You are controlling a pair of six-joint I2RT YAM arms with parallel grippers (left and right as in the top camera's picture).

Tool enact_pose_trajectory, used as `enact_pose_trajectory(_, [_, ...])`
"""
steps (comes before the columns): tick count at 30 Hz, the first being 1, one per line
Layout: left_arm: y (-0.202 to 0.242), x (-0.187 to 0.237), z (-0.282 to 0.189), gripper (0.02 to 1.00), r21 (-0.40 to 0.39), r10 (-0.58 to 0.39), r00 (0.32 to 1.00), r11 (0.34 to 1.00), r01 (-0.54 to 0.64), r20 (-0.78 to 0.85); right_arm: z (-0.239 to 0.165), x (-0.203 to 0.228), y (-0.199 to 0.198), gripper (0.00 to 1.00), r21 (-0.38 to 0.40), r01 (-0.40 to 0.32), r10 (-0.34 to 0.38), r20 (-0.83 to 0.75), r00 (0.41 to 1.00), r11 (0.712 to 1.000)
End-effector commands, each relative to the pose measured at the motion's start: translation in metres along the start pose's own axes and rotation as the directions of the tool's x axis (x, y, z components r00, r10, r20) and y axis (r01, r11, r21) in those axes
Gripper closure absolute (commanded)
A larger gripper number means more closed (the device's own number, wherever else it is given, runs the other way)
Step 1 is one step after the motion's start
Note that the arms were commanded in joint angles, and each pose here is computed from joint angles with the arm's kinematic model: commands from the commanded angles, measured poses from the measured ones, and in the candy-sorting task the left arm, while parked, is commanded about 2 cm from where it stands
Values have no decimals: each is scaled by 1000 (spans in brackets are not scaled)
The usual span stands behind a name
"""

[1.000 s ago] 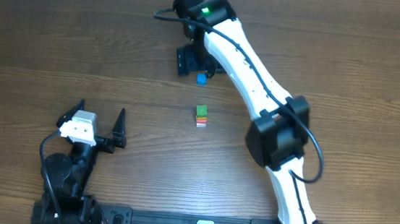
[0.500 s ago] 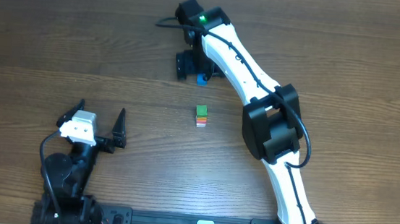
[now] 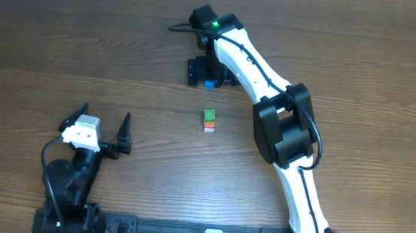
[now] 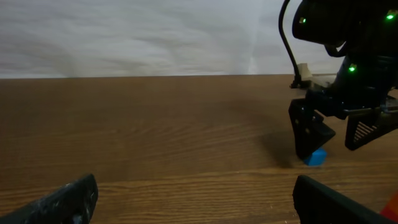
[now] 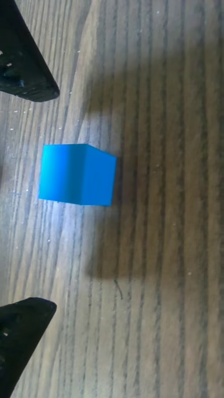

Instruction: Stack Cubes

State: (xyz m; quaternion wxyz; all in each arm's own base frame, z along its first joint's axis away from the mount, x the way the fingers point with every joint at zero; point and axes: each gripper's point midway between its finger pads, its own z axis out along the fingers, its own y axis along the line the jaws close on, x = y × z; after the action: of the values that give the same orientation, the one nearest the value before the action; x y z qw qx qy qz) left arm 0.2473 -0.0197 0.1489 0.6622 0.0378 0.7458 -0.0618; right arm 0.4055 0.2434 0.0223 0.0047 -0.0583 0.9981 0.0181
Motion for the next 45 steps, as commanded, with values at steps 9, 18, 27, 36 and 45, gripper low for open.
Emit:
enact_pose_trajectory(9, [-3, 1, 0, 20, 13, 15, 1000, 1000, -15, 1, 20, 1, -3, 9, 5, -20, 20, -29, 999, 1000])
enact_pose_trajectory(18, [-3, 1, 0, 20, 13, 15, 1000, 1000, -15, 1, 28, 1, -4, 18, 16, -26, 27, -37, 999, 1000])
enact_pose_trajectory(27, [-3, 1, 0, 20, 13, 15, 1000, 1000, -15, 1, 33, -1, -6, 97, 28, -55, 56, -29, 998, 998])
enact_pose_trajectory(36, [-3, 1, 0, 18, 13, 15, 1000, 1000, -15, 1, 32, -2, -7, 257, 37, -76, 77, -24, 997, 996])
enact_pose_trajectory(45, [-3, 1, 0, 18, 13, 15, 1000, 1000, -15, 1, 33, -2, -7, 439, 37, -76, 77, -23, 997, 996])
